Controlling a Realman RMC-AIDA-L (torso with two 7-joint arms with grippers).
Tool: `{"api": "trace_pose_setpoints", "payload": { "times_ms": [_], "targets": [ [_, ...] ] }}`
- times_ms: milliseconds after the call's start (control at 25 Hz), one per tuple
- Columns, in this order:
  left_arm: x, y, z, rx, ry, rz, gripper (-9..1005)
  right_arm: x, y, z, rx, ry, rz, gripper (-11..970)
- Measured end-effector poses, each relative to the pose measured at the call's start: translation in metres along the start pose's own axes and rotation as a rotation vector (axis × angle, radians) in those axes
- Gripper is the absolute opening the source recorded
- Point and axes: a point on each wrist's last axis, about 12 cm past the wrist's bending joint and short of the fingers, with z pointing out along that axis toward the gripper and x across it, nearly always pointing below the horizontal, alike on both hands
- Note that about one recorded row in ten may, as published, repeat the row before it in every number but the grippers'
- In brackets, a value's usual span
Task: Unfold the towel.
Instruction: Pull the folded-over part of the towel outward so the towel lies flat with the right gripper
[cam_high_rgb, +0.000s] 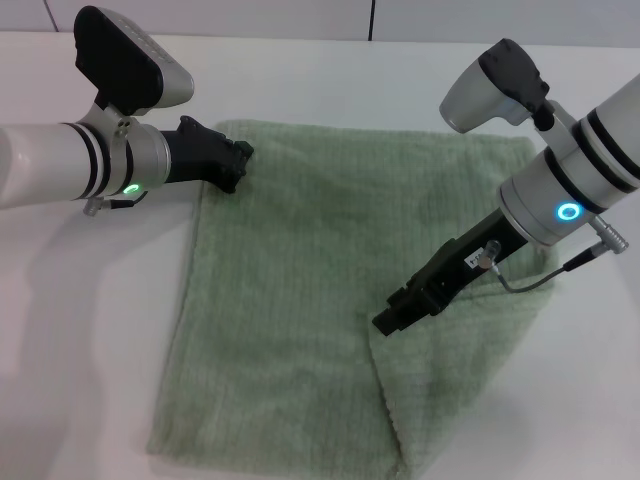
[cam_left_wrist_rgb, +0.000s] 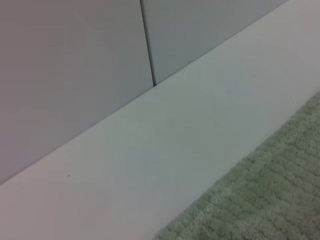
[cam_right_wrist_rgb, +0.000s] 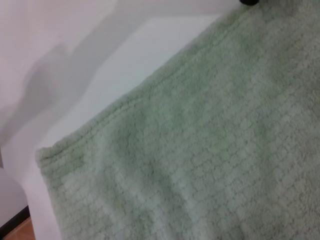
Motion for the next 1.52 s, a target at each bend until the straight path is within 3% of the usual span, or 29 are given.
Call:
{"api": "trace_pose_setpoints", "payload": {
  "times_ms": [680, 960, 1520],
  "targets": [
    [-0.0003, 0.0000, 0.0001, 0.000, 0.000, 0.001, 1, -0.0020, 0.0004, 0.0013, 0.008, 0.005, -0.011, 251],
    [-0.0002, 0.0006, -0.0002, -0.001, 0.000, 0.002, 1, -0.0023, 0.0007, 0.0017, 0.011, 0.011, -0.019, 64],
    [-0.0001, 0.0019, -0.0007, -0.005, 0.001, 0.002, 1, -0.0051, 0.0040, -0.0004, -0.002, 0.019, -0.039, 36]
  ]
}}
